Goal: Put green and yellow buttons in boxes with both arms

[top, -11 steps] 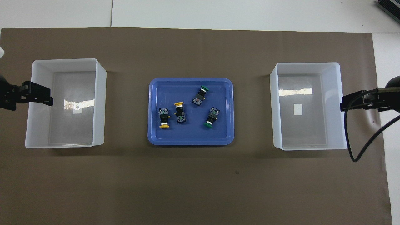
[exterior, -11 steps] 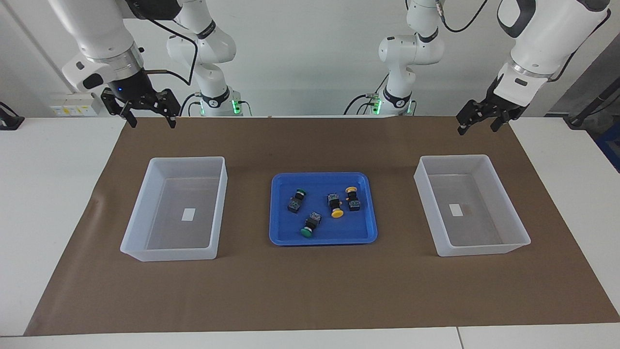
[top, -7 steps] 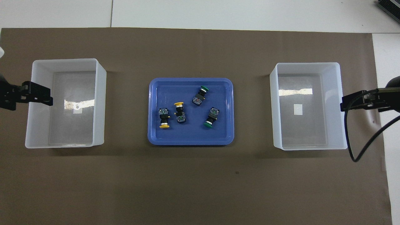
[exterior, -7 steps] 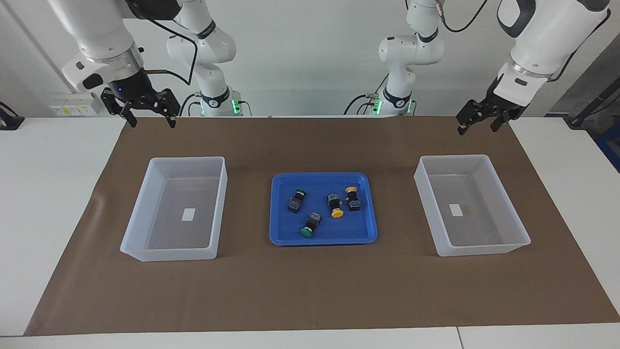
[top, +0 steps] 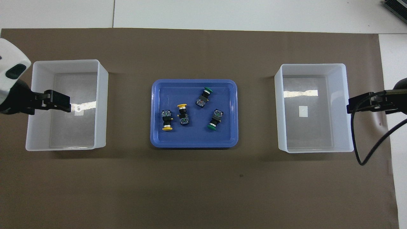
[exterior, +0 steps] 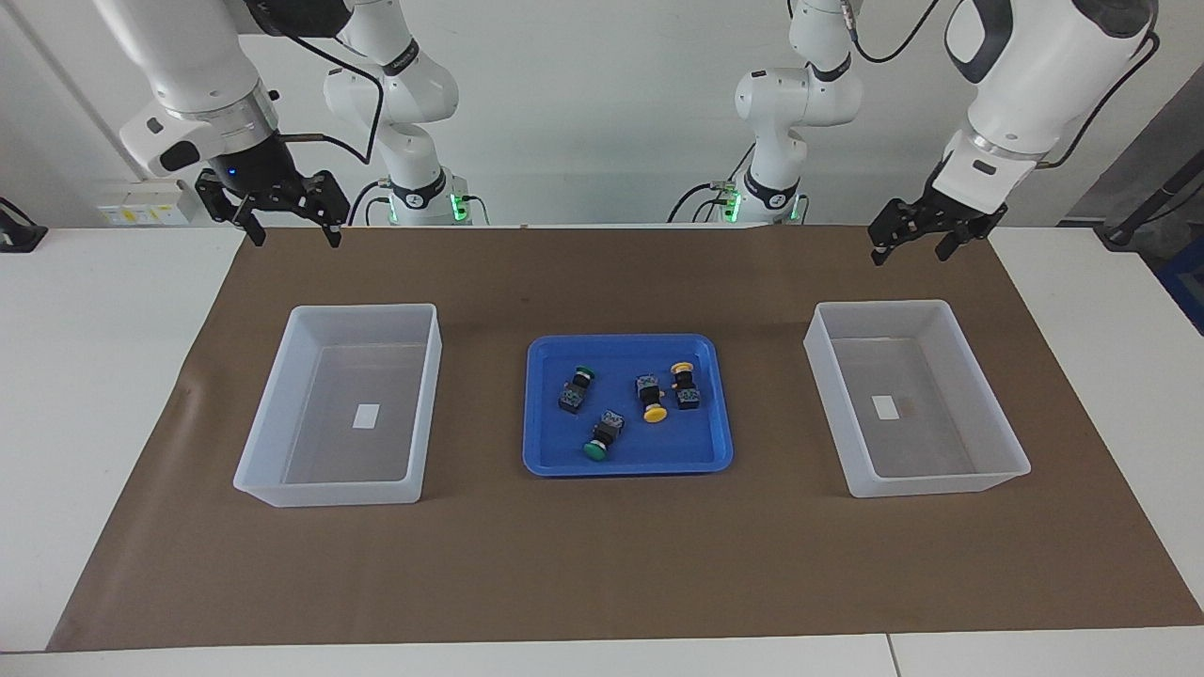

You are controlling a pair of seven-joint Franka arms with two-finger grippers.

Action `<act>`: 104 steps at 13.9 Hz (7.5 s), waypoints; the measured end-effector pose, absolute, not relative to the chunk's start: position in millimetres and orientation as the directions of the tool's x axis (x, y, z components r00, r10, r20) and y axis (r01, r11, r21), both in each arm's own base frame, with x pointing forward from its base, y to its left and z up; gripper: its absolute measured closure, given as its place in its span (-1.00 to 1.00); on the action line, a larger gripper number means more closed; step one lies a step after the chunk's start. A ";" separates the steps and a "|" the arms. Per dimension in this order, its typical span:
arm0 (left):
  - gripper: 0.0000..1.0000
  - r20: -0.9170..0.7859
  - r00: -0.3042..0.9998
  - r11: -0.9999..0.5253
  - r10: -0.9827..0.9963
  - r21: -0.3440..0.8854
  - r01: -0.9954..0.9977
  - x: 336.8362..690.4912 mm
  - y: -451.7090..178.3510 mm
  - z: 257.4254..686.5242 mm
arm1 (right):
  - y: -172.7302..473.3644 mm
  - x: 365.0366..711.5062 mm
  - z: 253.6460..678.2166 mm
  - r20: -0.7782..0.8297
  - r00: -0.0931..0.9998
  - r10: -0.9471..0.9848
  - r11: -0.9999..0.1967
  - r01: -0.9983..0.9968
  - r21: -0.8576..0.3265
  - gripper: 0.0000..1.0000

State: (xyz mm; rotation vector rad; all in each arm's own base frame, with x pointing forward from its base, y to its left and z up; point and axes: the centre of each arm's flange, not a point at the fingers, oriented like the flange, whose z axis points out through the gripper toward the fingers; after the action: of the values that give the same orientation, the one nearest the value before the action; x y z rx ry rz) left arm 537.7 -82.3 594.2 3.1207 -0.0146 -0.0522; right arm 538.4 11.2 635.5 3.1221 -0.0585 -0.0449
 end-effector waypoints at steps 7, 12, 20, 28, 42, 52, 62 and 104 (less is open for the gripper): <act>-1.00 0.092 0.993 -0.996 0.068 0.069 0.062 520.3 -213.3 526.7 | 15.9 537.6 613.2 -0.007 1.000 -0.028 -0.999 -0.028 0.017 -1.00; -1.00 0.150 0.984 -0.991 0.099 0.108 0.083 534.9 -249.2 436.8 | 30.8 542.6 567.9 0.033 0.999 0.001 -1.000 0.000 0.016 -1.00; -1.00 0.162 0.987 -0.994 0.008 0.105 -0.009 522.2 -284.0 352.8 | 131.9 553.9 497.8 0.066 0.998 -0.014 -1.000 -0.014 -0.004 -1.00; -1.00 0.163 0.986 -0.994 -0.039 0.094 -0.055 525.5 -290.9 316.3 | 242.3 569.4 402.8 0.065 0.980 -0.186 -0.974 -0.176 -0.144 -1.00; 0.17 0.090 0.995 -0.998 -0.033 0.057 -0.038 533.7 -283.9 318.1 | 306.7 555.9 328.6 0.035 0.954 -0.297 -0.944 -0.288 -0.163 -1.00; 0.17 0.029 0.996 -0.997 0.080 0.017 0.080 615.0 -83.3 449.8 | 325.8 540.3 293.8 0.011 0.945 -0.328 -0.935 -0.323 -0.145 -0.07; 0.17 0.121 0.992 -1.000 0.021 0.005 0.020 586.9 11.9 324.7 | 244.3 581.0 440.4 0.054 0.961 -0.272 -0.959 -0.266 -0.096 0.34; -0.20 0.191 0.981 -0.986 -0.036 0.155 -0.066 523.7 -343.7 303.4 | 188.3 615.3 414.0 0.141 0.952 -0.272 -0.946 -0.238 -0.219 -1.00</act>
State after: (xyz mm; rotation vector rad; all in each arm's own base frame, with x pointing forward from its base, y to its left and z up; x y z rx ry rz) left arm 523.7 -343.7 303.4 2.9662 -0.0765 0.2812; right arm 615.3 188.3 414.0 3.3018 -0.4353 0.2848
